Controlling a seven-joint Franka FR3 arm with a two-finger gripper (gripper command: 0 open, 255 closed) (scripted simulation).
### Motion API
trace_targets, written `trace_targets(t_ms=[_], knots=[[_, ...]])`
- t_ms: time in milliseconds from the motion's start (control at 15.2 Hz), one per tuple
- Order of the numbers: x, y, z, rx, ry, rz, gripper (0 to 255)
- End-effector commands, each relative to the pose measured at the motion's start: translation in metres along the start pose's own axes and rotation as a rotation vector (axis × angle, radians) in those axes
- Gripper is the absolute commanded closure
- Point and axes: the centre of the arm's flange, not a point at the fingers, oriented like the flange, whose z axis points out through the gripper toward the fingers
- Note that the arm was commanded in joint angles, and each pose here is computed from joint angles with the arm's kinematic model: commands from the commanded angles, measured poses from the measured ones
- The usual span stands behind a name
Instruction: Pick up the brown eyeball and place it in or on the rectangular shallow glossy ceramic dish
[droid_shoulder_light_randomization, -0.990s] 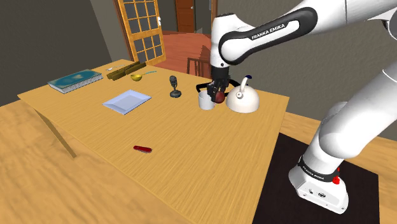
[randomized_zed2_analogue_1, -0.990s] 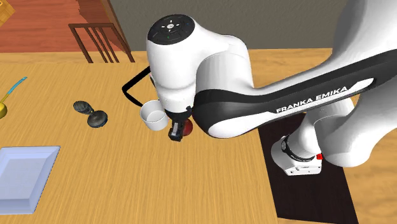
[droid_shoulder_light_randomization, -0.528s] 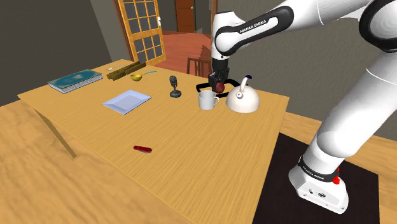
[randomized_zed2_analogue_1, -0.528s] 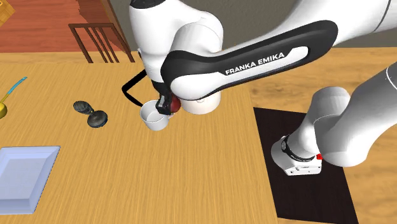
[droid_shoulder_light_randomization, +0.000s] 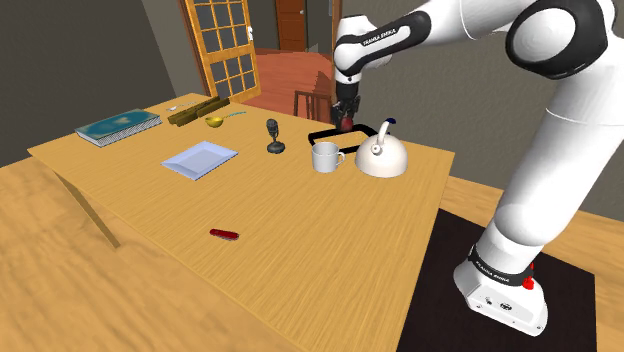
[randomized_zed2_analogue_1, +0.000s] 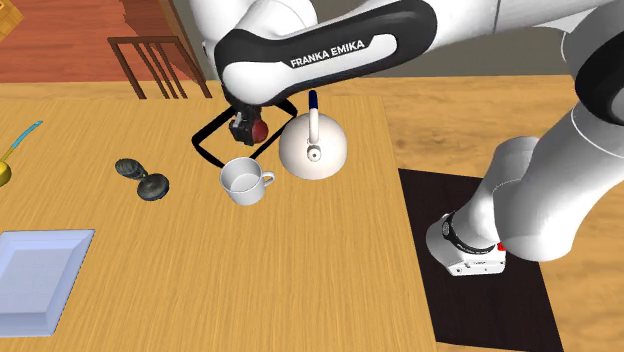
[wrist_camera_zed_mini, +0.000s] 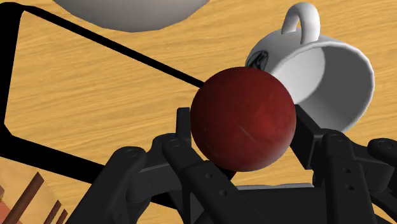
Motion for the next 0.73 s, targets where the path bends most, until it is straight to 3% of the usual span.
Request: trace_targets(t_ms=[0, 660], knots=[[0.019, 0.021, 0.0, -0.001, 0.0, -0.001, 255], [0.099, 0.126, 0.004, -0.001, 0.0, -0.001, 255]])
